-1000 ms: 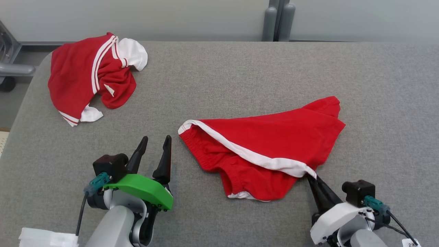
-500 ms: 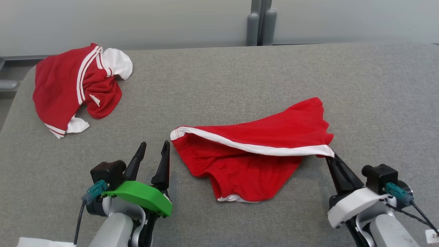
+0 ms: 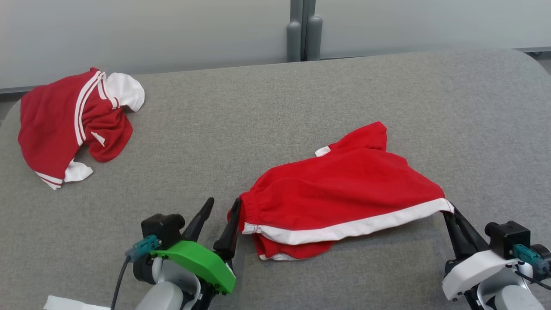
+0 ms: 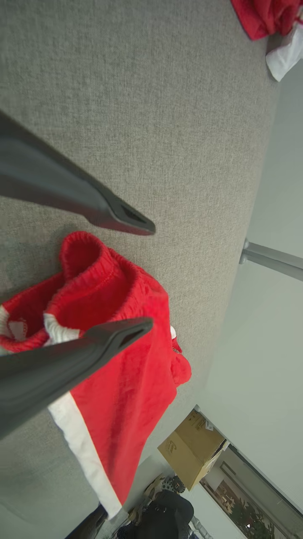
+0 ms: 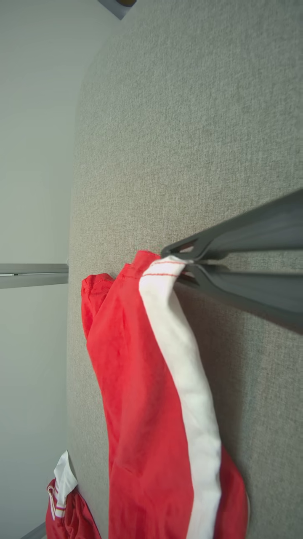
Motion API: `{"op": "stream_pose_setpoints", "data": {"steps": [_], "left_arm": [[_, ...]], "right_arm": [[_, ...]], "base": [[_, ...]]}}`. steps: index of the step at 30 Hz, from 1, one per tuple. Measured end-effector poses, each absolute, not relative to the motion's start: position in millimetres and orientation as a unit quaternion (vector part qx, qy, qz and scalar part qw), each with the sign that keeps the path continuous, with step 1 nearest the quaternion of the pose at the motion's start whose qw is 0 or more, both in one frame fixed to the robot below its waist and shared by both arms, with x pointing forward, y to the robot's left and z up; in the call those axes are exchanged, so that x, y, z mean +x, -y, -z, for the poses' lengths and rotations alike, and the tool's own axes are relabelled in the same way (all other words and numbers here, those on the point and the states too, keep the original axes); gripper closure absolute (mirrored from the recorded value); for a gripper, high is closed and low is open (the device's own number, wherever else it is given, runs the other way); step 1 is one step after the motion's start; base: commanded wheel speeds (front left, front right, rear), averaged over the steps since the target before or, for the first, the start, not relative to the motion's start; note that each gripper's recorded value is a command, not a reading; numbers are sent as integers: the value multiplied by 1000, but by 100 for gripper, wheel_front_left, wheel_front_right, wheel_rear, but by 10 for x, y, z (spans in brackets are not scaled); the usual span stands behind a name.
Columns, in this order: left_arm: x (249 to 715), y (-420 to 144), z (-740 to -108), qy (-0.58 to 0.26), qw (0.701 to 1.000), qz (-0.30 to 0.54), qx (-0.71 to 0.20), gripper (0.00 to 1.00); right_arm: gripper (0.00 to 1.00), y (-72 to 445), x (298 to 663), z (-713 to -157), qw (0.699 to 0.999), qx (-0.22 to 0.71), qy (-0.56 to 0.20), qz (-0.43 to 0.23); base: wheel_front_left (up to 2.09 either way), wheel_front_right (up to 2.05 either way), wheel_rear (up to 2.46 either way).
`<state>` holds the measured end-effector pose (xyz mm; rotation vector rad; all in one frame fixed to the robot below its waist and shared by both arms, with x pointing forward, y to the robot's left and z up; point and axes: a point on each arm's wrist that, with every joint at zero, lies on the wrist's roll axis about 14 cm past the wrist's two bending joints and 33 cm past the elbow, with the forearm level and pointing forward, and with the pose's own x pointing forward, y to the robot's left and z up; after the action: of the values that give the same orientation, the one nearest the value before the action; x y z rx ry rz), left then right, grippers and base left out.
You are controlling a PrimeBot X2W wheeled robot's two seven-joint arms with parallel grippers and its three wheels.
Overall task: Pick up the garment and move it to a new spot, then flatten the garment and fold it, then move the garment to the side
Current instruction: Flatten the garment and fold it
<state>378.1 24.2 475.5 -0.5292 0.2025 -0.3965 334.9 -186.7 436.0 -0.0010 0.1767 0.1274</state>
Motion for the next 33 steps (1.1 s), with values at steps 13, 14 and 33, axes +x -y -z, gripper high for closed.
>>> {"op": "stream_pose_setpoints", "data": {"steps": [13, 14, 33], "left_arm": [[3387, -60, -4606, -150, 919, 273, -240, 0], [3347, -26, -4612, -153, 917, 282, -238, 0], [3117, 191, -4744, -133, 907, 343, -205, 0]], "right_arm": [[100, 1957, 3365, -4390, 996, 5, -82, -42], [100, 1944, 3369, -4391, 996, 5, -82, -43], [100, 1812, 3294, -4353, 994, 11, -88, -61]], "base": [[0, 0, 0], [0, 0, 0], [0, 0, 0]]}}
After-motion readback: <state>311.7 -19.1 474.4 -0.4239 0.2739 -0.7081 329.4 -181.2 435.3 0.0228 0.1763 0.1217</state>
